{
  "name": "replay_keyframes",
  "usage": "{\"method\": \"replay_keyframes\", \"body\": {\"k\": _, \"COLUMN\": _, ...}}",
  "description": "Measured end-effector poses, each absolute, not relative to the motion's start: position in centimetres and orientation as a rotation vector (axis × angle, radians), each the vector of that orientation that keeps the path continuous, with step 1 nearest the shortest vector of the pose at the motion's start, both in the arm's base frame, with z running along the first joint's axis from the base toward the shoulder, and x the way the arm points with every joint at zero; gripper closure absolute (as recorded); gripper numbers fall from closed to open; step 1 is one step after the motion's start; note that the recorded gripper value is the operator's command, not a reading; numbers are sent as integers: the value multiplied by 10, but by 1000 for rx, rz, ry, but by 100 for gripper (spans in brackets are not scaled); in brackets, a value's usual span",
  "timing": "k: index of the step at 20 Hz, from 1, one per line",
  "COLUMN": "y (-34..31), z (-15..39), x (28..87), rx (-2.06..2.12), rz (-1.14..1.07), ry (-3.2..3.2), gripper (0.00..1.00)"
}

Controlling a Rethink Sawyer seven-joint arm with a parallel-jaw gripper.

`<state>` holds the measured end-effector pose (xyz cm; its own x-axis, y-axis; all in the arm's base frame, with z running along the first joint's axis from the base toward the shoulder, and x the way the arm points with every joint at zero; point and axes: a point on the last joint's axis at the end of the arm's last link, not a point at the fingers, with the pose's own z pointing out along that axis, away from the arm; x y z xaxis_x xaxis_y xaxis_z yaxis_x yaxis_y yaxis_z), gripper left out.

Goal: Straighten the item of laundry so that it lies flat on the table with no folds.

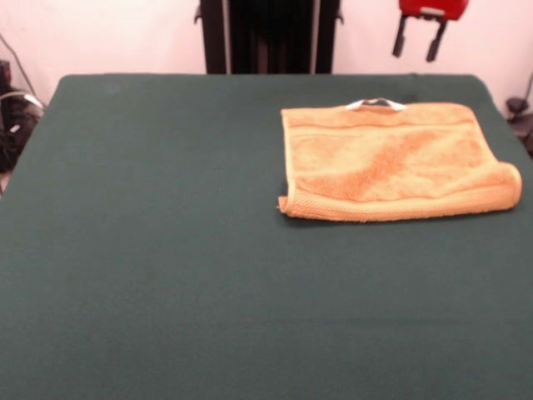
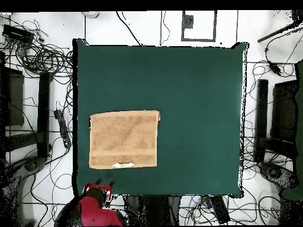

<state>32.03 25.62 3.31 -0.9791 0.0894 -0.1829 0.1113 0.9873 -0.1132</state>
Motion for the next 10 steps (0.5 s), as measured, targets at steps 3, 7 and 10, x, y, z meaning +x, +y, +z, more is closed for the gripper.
{"method": "replay_keyframes", "body": {"k": 3, "y": 261, "z": 34, "x": 320, "rx": 162, "rz": -185, "ry": 2948, "gripper": 0}}
{"method": "replay_keyframes", "body": {"k": 7, "y": 263, "z": 36, "x": 322, "rx": 180, "rz": -183, "ry": 2938, "gripper": 0}}
{"method": "replay_keyframes", "body": {"k": 10, "y": 264, "z": 38, "x": 324, "rx": 190, "rz": -182, "ry": 2933, "gripper": 0}}
